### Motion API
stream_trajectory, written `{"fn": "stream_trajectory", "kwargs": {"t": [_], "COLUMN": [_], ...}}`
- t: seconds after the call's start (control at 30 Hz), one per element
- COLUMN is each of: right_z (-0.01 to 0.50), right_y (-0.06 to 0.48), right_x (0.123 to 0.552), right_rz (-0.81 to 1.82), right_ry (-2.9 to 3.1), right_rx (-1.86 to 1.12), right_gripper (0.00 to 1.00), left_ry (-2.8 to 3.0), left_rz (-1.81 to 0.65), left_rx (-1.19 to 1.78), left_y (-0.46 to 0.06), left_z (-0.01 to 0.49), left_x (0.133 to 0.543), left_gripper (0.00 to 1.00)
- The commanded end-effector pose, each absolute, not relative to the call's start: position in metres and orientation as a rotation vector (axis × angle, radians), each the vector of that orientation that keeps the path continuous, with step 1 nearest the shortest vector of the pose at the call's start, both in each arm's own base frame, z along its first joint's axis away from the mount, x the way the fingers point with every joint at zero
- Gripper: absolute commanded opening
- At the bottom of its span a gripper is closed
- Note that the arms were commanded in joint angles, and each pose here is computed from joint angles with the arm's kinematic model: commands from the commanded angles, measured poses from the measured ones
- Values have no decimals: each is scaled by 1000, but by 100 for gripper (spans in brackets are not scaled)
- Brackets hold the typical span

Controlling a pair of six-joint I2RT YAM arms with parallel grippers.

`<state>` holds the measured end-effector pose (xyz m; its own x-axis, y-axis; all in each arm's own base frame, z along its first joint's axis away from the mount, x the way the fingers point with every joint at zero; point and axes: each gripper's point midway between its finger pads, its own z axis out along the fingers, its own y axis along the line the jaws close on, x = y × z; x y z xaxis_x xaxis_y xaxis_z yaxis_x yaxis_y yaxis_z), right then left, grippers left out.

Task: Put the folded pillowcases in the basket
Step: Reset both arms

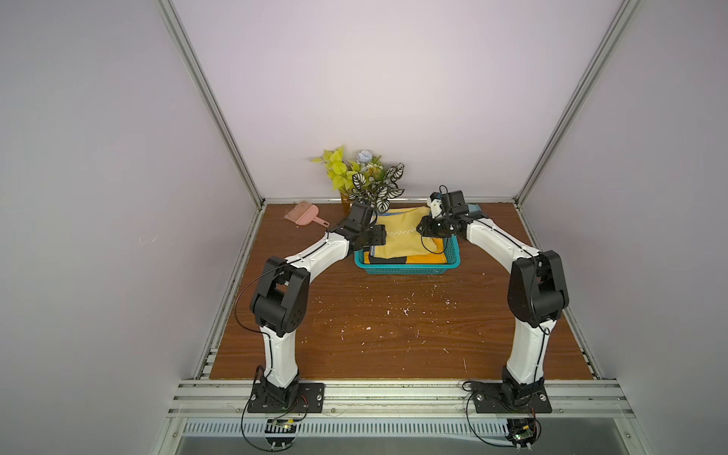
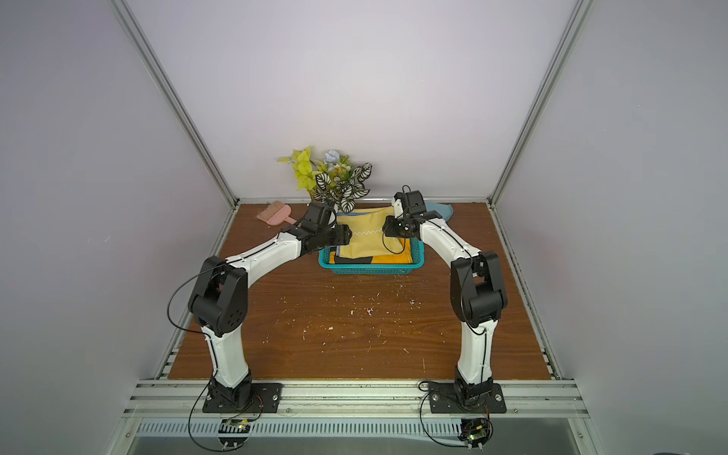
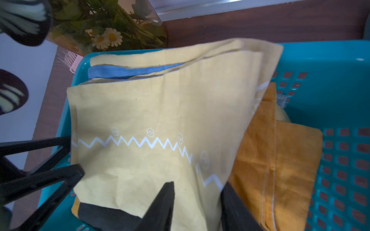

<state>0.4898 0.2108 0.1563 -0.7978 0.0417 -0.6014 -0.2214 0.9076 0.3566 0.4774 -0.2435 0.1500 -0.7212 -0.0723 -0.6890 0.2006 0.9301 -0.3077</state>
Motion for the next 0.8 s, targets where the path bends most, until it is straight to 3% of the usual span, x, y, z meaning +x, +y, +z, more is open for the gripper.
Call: {"fn": "stream_trajectory", "kwargs": {"t": [0.0,0.1,0.23,0.47,0.77], "right_z": [221,240,254,228,185], "right_y": [202,192,167,89,9], "right_x": [485,468,439,402,379], "right_rz": [532,508,426,156,-151], "right_ry": [2296,2251,2180,2109,1955], "right_rx": [-138,-135,-102,61,192], "right_gripper": [50,60,99,99,99], "left_ry": [2215,2159,2090,2012,1892], "left_rz": [-462,-441,-298,82,296], "left_rx": [68,43,-14,-105,-175], "left_y": [-232,-219,-182,-97,9], "left_z": [202,230,254,238,159], "left_x": [477,466,445,404,368], "left_gripper": [88,99,99,99,99]}}
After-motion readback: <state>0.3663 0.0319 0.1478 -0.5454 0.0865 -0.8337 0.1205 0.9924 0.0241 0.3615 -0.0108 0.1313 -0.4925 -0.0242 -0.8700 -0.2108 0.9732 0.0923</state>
